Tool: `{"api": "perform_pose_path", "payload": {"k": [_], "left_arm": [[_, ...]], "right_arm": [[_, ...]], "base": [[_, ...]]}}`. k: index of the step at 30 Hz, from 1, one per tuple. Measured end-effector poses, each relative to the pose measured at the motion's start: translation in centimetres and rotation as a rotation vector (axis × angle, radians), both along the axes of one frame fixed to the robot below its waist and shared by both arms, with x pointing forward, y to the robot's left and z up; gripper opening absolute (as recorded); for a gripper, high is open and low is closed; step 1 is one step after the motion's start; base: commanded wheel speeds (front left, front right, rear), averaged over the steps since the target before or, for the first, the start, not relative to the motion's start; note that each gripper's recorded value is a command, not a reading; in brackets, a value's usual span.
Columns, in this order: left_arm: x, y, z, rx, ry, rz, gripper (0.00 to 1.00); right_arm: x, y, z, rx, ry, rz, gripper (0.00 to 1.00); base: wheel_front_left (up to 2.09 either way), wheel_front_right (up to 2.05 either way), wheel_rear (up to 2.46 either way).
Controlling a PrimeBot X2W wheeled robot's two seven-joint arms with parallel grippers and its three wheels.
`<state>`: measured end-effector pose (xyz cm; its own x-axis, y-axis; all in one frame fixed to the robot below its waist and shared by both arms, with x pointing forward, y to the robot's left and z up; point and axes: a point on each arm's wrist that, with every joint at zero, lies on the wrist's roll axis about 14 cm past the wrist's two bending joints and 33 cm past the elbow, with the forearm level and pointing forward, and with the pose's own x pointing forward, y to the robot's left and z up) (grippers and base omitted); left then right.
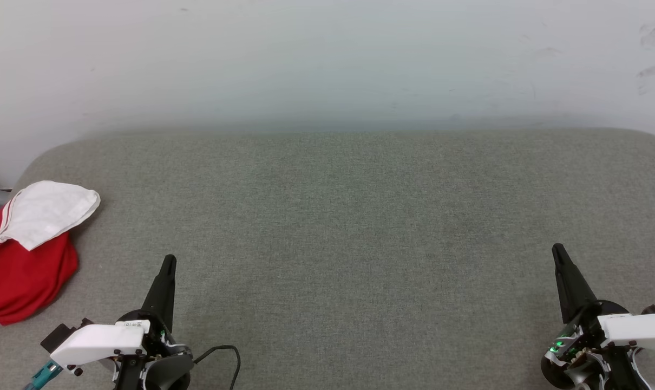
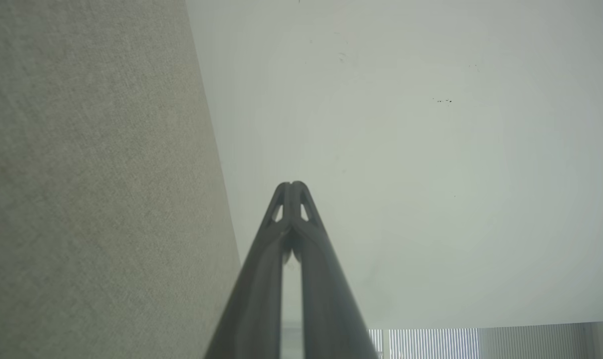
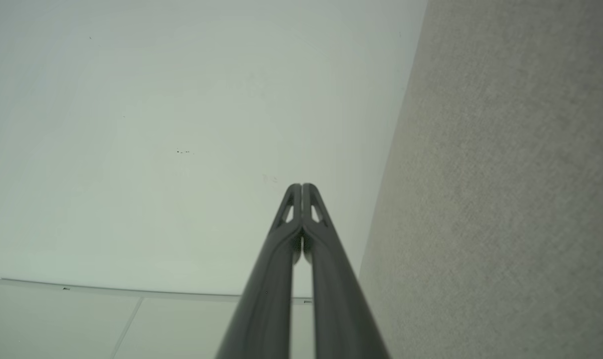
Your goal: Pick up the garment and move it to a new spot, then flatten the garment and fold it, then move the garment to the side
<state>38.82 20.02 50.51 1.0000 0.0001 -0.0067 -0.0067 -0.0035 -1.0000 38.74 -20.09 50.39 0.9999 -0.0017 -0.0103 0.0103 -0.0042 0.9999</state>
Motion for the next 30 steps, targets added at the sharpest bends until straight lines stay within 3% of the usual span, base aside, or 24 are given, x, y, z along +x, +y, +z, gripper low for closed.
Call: {"api": "perform_pose_path", "payload": {"k": [28,29,30], "left_arm": [[0.00,0.00,0.00,0.000,0.000,0.000,0.00],[-0.06,-0.03,-0.24,-0.001,0.008,-0.001,1.00],[-0.24,-0.07,-0.71,-0.002,0.022,-0.001,1.00]], "right_arm": [[0.00,0.00,0.00,0.000,0.000,0.000,0.00],[-0.10,-0.01,-0.24,0.001,0.007,0.000,1.00],[-0.32,-0.02,-0.78,0.002,0.023,-0.001,1.00]], "base": [[0.00,0.00,0.00],[0.00,0.00,0.00],[0.00,0.00,0.00]]}}
